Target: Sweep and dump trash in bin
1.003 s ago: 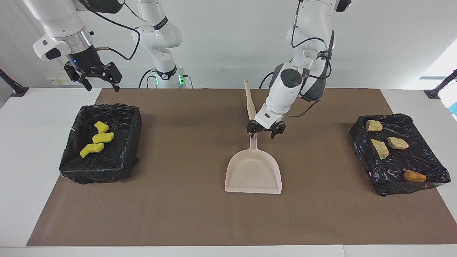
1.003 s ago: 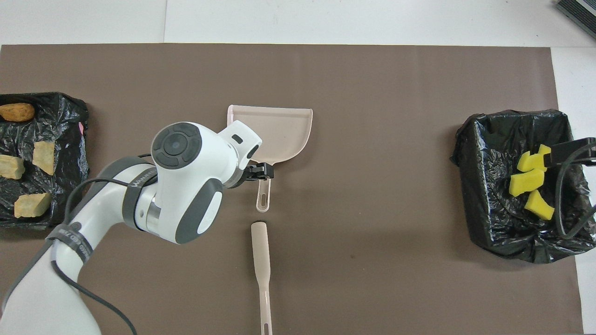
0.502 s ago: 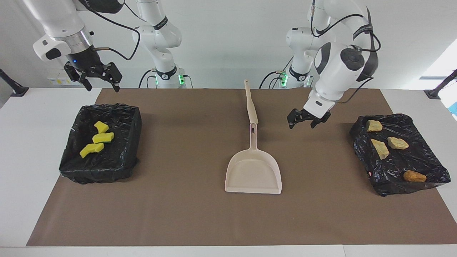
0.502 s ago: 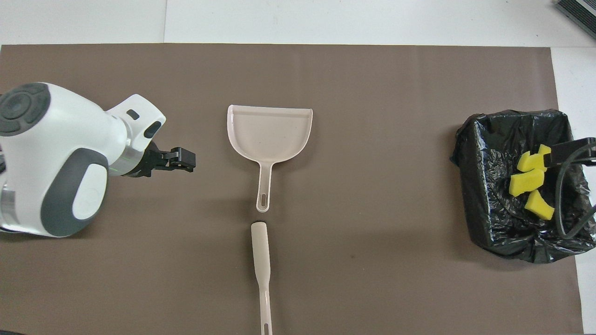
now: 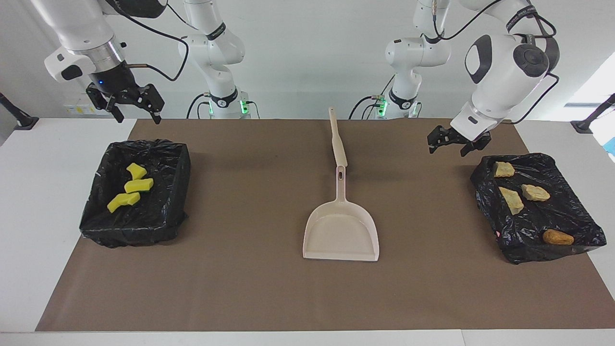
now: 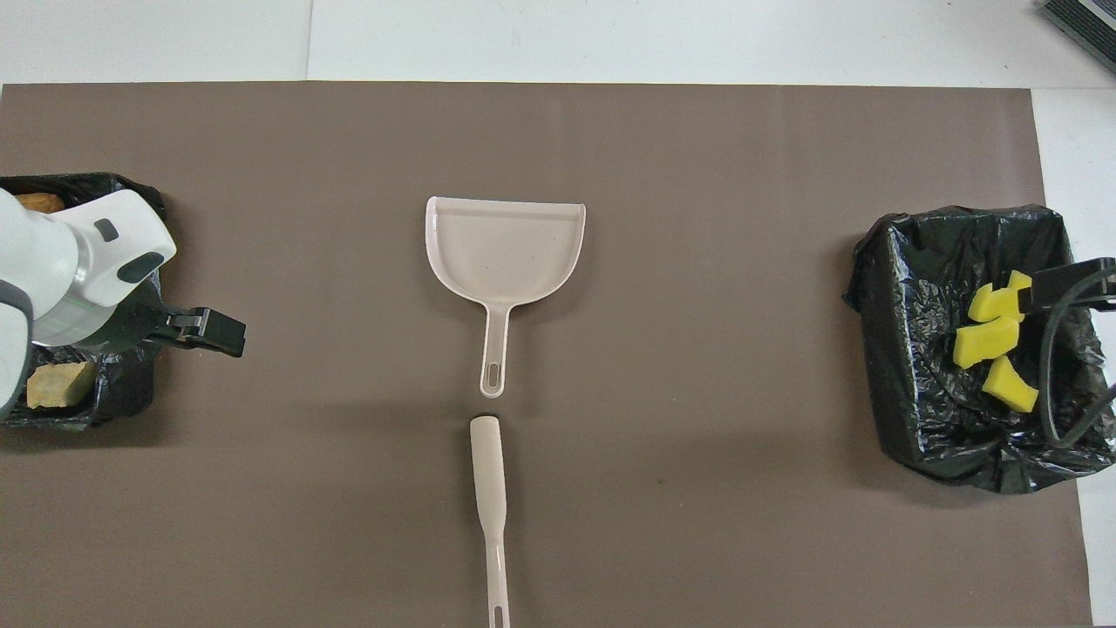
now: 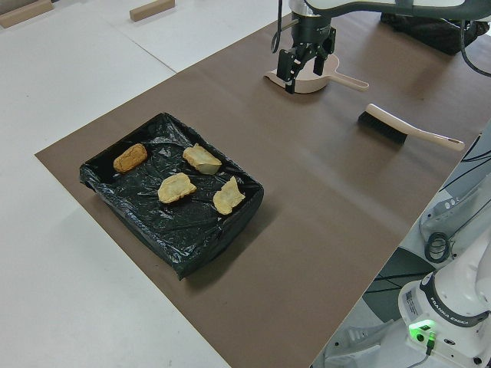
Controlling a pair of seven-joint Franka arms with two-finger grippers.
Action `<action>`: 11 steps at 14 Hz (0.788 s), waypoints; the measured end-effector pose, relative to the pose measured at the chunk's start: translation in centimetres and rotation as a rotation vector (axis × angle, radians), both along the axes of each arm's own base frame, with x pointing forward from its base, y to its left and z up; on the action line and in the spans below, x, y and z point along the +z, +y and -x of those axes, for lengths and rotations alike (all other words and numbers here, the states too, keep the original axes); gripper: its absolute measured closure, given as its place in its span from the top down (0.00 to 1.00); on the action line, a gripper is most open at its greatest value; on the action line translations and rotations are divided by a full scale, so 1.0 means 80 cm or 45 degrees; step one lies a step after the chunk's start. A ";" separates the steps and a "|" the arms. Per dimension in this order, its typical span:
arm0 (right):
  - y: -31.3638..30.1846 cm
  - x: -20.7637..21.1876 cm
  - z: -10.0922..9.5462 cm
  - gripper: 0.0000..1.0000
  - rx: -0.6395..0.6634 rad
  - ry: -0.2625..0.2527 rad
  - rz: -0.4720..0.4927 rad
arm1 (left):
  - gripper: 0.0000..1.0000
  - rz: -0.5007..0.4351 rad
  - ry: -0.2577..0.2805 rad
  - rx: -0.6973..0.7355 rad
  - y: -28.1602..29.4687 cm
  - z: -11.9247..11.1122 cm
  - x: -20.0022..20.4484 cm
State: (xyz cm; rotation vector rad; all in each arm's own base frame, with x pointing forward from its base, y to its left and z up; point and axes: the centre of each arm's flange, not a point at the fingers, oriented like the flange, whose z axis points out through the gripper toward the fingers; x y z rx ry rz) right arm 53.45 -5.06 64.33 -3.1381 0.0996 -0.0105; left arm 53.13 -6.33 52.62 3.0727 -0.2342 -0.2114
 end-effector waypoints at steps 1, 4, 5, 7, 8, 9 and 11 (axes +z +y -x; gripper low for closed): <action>0.000 0.000 0.000 1.00 0.000 0.000 0.000 | 1.00 0.000 0.003 0.001 0.005 0.003 0.017; 0.000 0.000 0.000 1.00 0.000 0.000 0.000 | 1.00 -0.002 -0.018 -0.003 0.019 0.016 0.068; 0.000 0.000 0.000 1.00 0.000 0.000 0.000 | 1.00 -0.002 -0.029 -0.006 0.024 0.023 0.084; 0.000 0.000 0.000 1.00 0.000 0.000 0.000 | 1.00 -0.017 -0.067 -0.011 0.033 0.038 0.121; 0.000 0.000 0.000 1.00 0.000 0.000 0.000 | 1.00 -0.027 -0.080 -0.014 0.034 0.045 0.137; 0.000 0.000 0.000 1.00 0.000 0.000 0.000 | 1.00 -0.033 -0.086 -0.017 0.034 0.049 0.144; 0.000 0.000 0.000 1.00 0.000 0.000 0.000 | 1.00 -0.042 -0.086 -0.020 0.035 0.049 0.144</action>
